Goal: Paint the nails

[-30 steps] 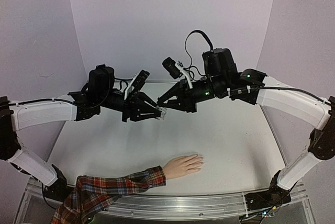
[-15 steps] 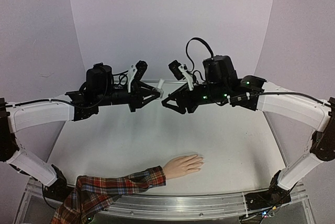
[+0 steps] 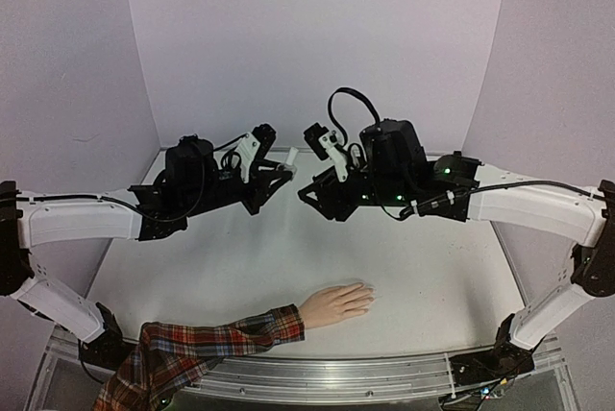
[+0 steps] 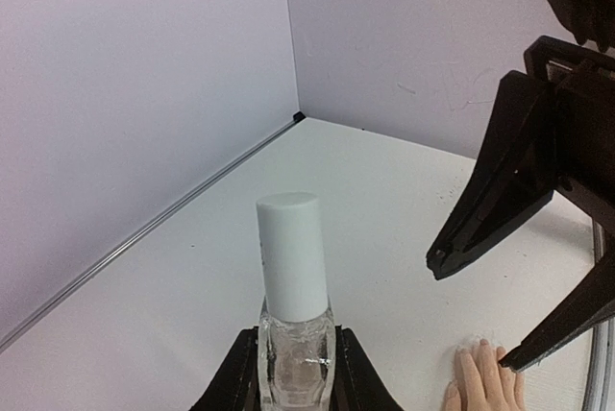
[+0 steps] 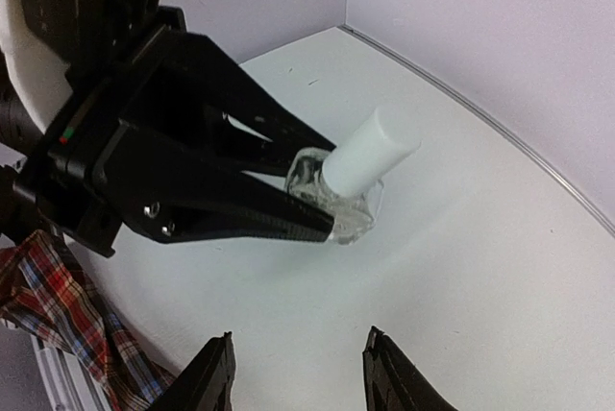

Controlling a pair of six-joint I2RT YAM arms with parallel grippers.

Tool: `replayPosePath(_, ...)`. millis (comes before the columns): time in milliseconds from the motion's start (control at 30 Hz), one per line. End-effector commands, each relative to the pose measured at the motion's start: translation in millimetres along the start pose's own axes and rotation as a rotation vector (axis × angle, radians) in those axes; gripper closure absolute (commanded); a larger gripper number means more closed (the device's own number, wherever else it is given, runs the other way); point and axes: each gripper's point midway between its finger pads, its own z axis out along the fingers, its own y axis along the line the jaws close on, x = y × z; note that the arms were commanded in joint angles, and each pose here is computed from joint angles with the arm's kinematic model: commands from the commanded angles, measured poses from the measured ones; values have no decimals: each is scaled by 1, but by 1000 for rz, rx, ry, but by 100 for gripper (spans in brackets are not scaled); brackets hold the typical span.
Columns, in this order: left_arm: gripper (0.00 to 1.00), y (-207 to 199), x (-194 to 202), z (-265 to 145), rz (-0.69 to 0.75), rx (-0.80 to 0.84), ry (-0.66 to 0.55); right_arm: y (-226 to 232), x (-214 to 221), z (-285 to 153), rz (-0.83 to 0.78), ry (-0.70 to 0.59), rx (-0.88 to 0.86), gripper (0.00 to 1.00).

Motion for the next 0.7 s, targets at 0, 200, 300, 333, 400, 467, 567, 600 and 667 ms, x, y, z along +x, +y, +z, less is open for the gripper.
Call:
replayPosePath(0, 100, 10, -34, -10, 28, -62, -123, -6, -34, -14, -88, -118, 49, 52)
replayPosePath(200, 100, 8, -30, -7, 49, -61, -120, -6, -43, -10, -84, -129, 51, 52)
replayPosePath(300, 100, 5, -29, -6, 64, -53, -122, -6, -47, -7, -60, -135, 49, 52)
replayPosePath(333, 100, 5, -28, -5, 66, -52, -119, -6, -48, -7, -53, -137, 49, 52)
replayPosePath(400, 100, 4, -26, -5, 69, -49, -117, -5, -52, -6, -40, -144, 46, 52)
replayPosePath(467, 100, 3, -25, -4, 70, -47, -114, -6, -57, -6, -27, -153, 45, 52)
replayPosePath(567, 100, 2, -23, -4, 73, -46, -111, -8, -64, -6, 12, -167, 42, 52)
replayPosePath(600, 100, 1, -23, -4, 76, -46, -110, -9, -67, -6, 42, -173, 35, 52)
replayPosePath(667, 100, 1, -23, -5, 81, -51, -112, -13, -73, -8, 110, -184, 20, 53)
